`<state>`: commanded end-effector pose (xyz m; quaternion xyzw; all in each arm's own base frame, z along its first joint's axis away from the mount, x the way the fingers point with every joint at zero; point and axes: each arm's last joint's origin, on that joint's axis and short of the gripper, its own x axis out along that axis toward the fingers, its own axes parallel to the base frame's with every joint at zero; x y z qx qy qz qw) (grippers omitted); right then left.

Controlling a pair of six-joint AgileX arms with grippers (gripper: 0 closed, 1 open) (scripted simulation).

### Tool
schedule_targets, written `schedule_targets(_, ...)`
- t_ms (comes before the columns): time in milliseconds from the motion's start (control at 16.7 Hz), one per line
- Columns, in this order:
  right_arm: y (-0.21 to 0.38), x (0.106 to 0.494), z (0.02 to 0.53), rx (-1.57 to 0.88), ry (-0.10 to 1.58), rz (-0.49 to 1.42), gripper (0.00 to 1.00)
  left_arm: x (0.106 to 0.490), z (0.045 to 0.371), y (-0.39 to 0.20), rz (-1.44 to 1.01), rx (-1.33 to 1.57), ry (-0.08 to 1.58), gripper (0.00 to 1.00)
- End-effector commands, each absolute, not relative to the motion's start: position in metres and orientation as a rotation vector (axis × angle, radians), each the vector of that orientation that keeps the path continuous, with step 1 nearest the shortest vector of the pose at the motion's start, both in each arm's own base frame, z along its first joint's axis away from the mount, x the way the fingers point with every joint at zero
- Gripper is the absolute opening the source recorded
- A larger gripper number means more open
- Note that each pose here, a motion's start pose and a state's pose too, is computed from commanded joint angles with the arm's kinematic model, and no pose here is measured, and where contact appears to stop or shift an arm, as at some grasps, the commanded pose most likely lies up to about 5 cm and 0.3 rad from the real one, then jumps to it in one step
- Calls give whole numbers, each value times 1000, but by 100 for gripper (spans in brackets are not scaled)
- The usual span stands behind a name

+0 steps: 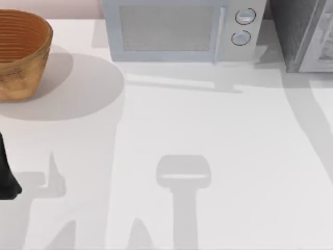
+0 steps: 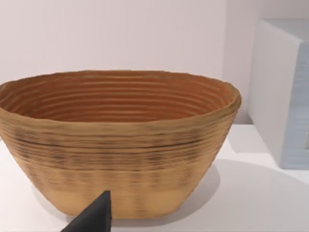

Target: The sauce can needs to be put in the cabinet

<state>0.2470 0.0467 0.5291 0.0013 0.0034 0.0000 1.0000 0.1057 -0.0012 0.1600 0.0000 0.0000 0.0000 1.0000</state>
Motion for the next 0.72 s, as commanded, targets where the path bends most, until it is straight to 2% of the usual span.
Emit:
schedule_targets(240, 48, 276, 530, 7, 10, -4, 0, 106, 160, -1, 0, 0, 0, 100)
schedule_targets(720, 47, 379, 515, 4, 11, -2, 0, 106, 160, -1, 0, 0, 0, 100)
